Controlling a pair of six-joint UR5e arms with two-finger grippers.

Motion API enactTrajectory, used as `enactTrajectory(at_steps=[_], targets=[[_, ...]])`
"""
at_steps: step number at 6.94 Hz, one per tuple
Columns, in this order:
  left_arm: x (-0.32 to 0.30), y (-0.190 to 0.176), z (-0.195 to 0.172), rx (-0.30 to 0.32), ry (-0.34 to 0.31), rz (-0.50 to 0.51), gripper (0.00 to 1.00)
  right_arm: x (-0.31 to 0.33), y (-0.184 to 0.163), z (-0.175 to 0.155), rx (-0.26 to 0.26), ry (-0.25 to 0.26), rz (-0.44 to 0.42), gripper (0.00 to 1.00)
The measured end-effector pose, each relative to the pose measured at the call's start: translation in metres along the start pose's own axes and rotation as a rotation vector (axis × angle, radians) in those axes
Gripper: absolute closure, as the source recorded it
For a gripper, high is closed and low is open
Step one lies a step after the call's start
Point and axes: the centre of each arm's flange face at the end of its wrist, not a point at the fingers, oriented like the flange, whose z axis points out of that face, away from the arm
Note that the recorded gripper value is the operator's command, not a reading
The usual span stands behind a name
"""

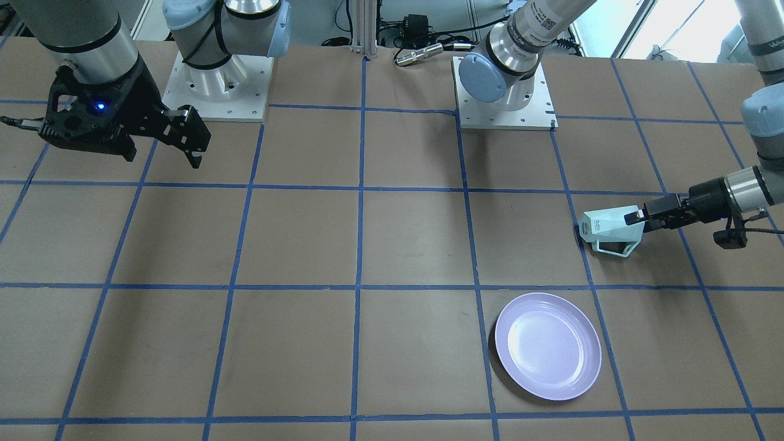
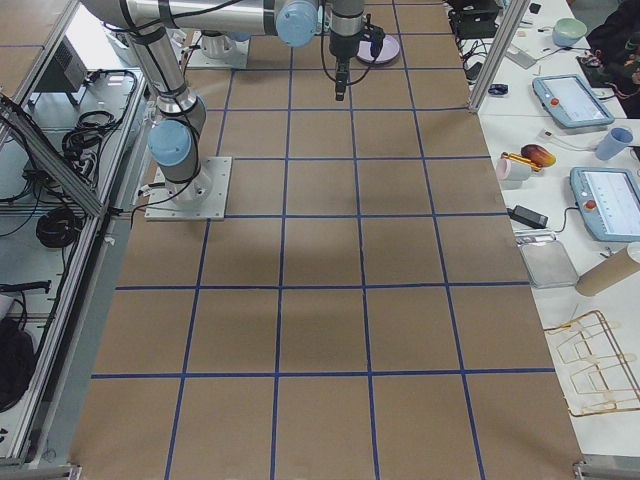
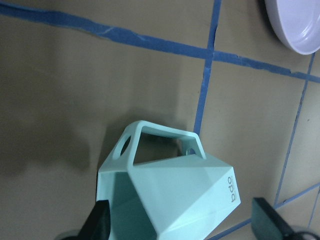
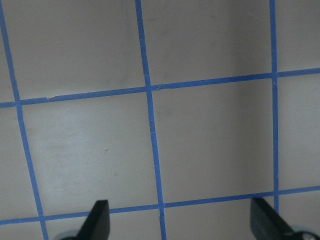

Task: Flip cup and place on plate
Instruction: 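Close the left gripper on the cup's open rim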

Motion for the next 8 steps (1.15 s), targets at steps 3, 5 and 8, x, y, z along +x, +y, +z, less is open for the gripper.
enactTrajectory(at_steps=[3, 5, 8], targets=[[-0.004, -0.002, 0.013, -0.011, 0.062, -0.022, 0.00, 0.000, 0.000, 0.000, 0.000, 0.000, 0.000, 0.00], [-0.004, -0.003, 0.020, -0.004, 0.105, -0.034, 0.88, 0.000, 0.000, 0.000, 0.000, 0.000, 0.000, 0.00], [-0.003, -0.004, 0.022, 0.000, 0.124, -0.050, 1.00, 0.000, 0.000, 0.000, 0.000, 0.000, 0.000, 0.00]])
